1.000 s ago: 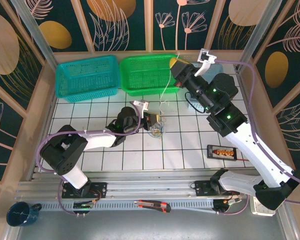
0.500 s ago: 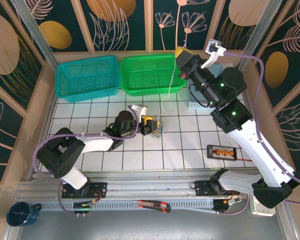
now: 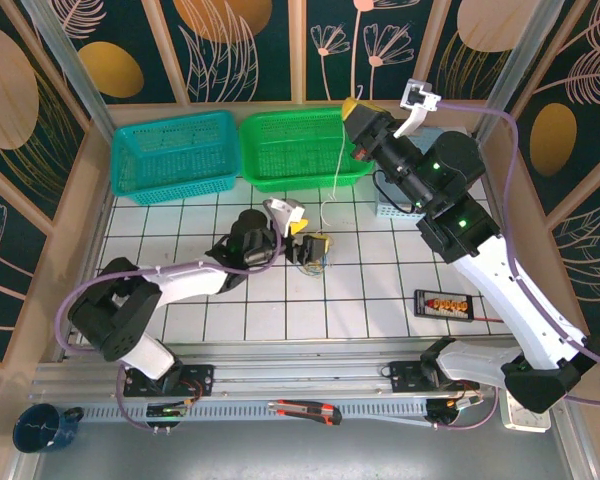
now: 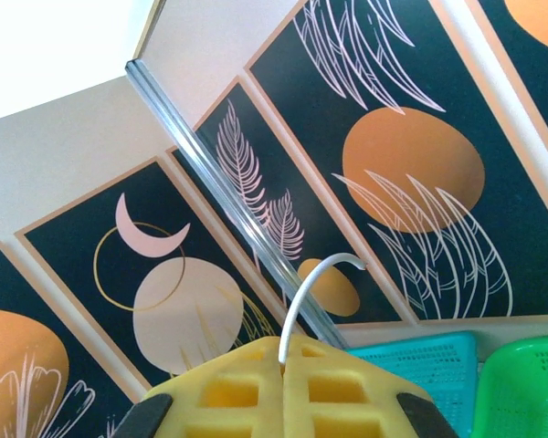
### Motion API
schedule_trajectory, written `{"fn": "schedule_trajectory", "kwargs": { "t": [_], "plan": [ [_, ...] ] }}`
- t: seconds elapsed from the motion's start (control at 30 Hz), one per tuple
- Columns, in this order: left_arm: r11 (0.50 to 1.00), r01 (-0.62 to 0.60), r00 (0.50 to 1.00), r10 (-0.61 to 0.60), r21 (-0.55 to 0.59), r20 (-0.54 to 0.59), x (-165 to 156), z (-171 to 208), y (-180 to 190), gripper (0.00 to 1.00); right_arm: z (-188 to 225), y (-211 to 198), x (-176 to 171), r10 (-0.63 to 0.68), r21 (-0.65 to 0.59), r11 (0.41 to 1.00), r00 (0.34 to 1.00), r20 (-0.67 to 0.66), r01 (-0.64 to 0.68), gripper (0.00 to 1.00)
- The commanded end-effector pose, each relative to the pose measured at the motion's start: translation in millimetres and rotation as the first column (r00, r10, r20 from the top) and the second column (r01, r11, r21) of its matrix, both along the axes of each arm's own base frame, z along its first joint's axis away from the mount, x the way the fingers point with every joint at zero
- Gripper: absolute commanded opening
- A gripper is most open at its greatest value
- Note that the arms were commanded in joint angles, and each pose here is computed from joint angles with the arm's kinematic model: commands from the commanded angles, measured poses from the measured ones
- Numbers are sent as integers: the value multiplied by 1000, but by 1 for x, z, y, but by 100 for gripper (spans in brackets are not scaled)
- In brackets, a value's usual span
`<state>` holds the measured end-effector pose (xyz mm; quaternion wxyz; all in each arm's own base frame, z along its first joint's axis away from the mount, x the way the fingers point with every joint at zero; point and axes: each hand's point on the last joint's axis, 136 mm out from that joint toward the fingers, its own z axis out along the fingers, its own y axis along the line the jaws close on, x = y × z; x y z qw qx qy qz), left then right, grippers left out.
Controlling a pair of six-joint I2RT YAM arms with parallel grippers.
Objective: Untangle the cables
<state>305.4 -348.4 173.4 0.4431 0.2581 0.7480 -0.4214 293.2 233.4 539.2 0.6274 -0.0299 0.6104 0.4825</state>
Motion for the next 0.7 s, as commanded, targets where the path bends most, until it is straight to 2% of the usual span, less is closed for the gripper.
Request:
{"fn": "schedule_trajectory", "kwargs": {
  "t": [0.0, 0.17, 0.23, 0.27, 0.33, 0.37, 0.4, 0.43, 0.67],
  "plan": [
    [998, 57, 998, -56, -17, 42, 6, 11, -17, 94, 10, 0, -5, 28, 27, 999, 999, 28, -29, 0],
    [995, 73, 997, -70, -62, 45, 18, 20, -32, 91, 3, 3, -5, 48, 37, 998, 999, 12, -48, 0],
    [997, 61, 998, -60, -50, 22, 23, 8, -35, 81, 2, 3, -6, 51, 37, 998, 999, 11, -51, 0],
    [998, 52, 999, -51, -47, 17, 25, 5, -35, 72, 2, 3, -6, 49, 35, 998, 999, 13, -50, 0],
    [999, 20, 1000, -20, -47, 0, 29, -4, -32, 28, 10, -1, -8, 39, 31, 999, 999, 29, -40, 0],
    [999, 4, 1000, -4, -54, -4, 29, -5, -30, 13, 13, -2, -9, 34, 25, 999, 999, 38, -35, 0],
    [998, -15, 1000, 15, -58, -9, 29, -9, -26, 4, 21, -5, -11, 22, 20, 1000, 998, 56, -23, 0],
    [998, -33, 999, 32, -61, -16, 29, -13, -22, 0, 29, -11, -12, 1, 15, 1000, 997, 77, -2, 0],
    [997, -71, 996, 68, -43, -58, 21, -32, -9, 0, 81, -73, -15, -175, 87, 983, 967, 187, 161, 0]
  ]
}}
